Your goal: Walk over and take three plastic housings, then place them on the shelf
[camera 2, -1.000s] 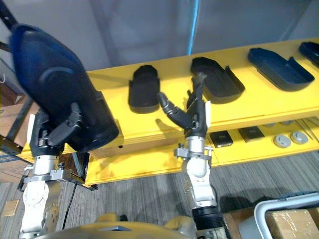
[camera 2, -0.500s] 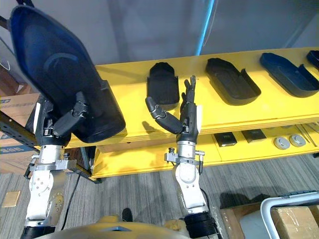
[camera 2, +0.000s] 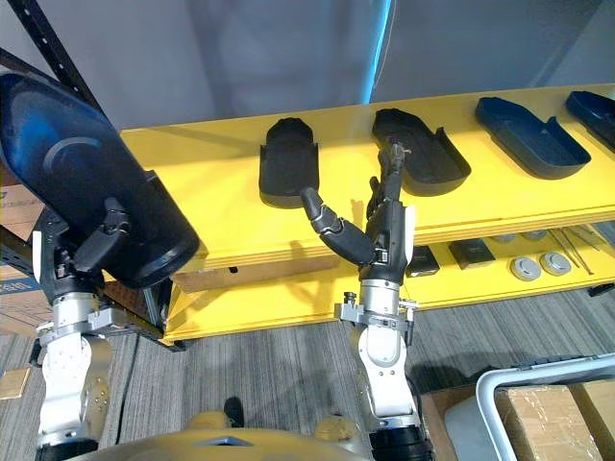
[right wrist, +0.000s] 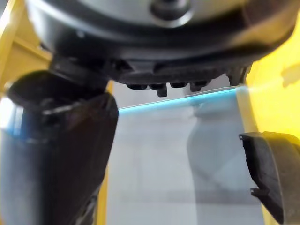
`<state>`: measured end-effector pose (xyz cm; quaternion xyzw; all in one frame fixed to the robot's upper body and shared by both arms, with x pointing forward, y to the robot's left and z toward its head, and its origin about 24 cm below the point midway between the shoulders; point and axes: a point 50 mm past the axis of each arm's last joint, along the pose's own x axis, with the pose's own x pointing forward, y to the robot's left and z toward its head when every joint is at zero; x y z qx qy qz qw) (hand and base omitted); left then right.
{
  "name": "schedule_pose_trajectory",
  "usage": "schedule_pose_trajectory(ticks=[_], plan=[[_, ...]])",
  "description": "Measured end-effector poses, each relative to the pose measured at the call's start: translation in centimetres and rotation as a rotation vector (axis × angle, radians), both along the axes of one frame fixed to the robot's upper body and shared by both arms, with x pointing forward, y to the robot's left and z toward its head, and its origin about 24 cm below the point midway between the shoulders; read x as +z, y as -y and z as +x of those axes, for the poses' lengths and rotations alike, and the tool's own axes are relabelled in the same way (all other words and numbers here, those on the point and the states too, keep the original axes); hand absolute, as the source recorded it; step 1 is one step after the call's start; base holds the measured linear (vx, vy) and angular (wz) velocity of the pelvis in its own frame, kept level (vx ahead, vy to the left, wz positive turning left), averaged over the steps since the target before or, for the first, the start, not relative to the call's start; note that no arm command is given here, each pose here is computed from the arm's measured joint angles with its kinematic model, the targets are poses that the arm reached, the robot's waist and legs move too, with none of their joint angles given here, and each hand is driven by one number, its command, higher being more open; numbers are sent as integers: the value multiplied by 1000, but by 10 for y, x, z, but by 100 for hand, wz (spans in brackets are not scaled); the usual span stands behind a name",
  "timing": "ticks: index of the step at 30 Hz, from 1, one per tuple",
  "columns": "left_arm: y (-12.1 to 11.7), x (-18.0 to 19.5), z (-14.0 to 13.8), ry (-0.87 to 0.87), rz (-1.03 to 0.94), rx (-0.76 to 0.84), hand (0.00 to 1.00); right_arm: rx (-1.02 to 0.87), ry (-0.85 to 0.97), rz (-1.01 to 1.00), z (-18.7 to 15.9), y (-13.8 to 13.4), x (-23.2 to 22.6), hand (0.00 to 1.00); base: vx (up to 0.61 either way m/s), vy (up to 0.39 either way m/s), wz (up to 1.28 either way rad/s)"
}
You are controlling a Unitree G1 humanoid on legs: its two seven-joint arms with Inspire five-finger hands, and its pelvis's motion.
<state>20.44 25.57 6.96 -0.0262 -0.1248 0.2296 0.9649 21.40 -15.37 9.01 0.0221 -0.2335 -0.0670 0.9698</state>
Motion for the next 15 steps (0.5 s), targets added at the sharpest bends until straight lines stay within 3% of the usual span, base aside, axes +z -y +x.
schedule_pose_trajectory(ticks=[5, 15], plan=[[-27, 3, -1, -24, 45, 109, 0, -102, -93, -21, -24, 12, -17, 100, -4, -2, -29], [-90, 7, 9, -77, 25, 166, 0, -375, -687, -126, -104, 81, -117, 100, 40, 8, -19]])
